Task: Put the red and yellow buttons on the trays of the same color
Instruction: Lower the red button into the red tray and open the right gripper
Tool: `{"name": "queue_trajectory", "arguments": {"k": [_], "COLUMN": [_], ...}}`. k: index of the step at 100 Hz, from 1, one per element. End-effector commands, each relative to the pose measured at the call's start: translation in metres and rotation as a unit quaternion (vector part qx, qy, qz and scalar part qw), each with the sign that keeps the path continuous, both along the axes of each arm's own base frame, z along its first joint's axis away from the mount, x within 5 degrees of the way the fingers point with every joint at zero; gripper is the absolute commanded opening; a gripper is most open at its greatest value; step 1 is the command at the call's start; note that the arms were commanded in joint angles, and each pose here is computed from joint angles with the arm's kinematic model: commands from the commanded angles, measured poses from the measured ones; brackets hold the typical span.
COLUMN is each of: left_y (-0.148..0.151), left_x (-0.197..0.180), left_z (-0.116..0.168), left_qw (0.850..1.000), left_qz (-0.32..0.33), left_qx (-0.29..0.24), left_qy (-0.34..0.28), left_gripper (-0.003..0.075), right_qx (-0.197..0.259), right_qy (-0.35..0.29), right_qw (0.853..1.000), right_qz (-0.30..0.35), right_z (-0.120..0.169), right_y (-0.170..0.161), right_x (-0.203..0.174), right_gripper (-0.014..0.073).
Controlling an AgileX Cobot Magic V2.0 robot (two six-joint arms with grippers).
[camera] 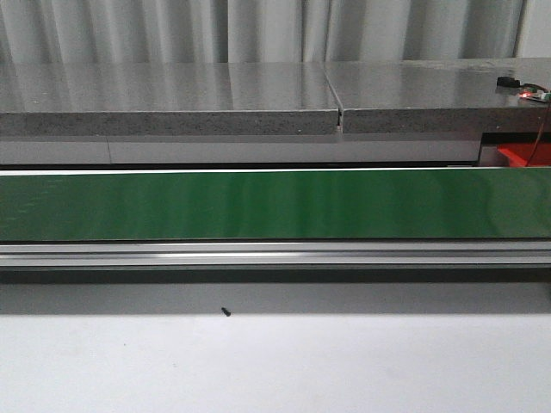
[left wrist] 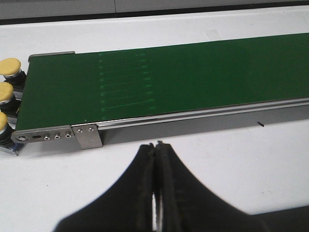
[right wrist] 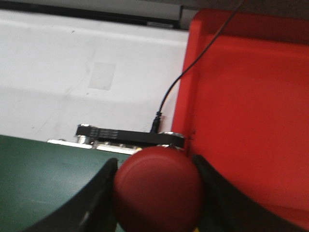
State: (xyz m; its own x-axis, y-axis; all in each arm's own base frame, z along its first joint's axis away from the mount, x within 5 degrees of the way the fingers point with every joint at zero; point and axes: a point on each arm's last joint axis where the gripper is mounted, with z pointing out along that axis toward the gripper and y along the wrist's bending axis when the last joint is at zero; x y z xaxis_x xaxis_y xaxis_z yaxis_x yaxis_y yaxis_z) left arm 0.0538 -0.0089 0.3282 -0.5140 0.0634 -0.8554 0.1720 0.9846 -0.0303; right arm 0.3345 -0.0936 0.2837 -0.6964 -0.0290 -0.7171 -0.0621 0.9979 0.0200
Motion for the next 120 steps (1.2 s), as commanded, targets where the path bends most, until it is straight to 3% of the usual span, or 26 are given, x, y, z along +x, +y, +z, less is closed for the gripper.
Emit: {"name": "queue_trajectory", "arguments": {"k": [1, 40, 73, 106, 113, 120], "left_y": [-0.002, -0.002, -0.002, -0.002, -0.002, -0.002], "left_x": [0.002, 0.002, 0.002, 0.002, 0.002, 0.002], "left_z": [0.012, 0.012, 0.012, 0.012, 0.012, 0.012], "left_qw": [0.999, 0.999, 0.999, 0.999, 0.999, 0.999], "left_qz": [-0.005, -0.005, -0.005, -0.005, -0.005, -0.005], "left_qx": [-0.014, -0.014, -0.014, -0.014, -0.014, -0.014], "left_qy": [-0.038, -0.038, -0.038, -0.038, -0.038, -0.038], "left_gripper": [-0.0019, -0.0019, -0.0019, -0.0019, -0.0019, -0.0019], "right_qx": [-0.016, 0.010, 0.038, 0.044, 0.045, 0.045], "right_qy": [-0.054, -0.043, -0.044, -0.020, -0.019, -0.019], "right_qw": [0.998, 0.998, 0.996, 0.996, 0.996, 0.996], "right_qz": [-0.032, -0.042, -0.065, -0.077, -0.076, -0.076], "right_z": [0.023, 0.011, -0.018, -0.052, -0.053, -0.053], "right_y": [-0.014, -0.034, -0.047, -0.054, -0.054, -0.054], "right_x": [0.004, 0.050, 0.085, 0.096, 0.096, 0.096], "right_gripper": [0.0267, 0.0267, 0.0267, 0.0268, 0.0291, 0.0391]}}
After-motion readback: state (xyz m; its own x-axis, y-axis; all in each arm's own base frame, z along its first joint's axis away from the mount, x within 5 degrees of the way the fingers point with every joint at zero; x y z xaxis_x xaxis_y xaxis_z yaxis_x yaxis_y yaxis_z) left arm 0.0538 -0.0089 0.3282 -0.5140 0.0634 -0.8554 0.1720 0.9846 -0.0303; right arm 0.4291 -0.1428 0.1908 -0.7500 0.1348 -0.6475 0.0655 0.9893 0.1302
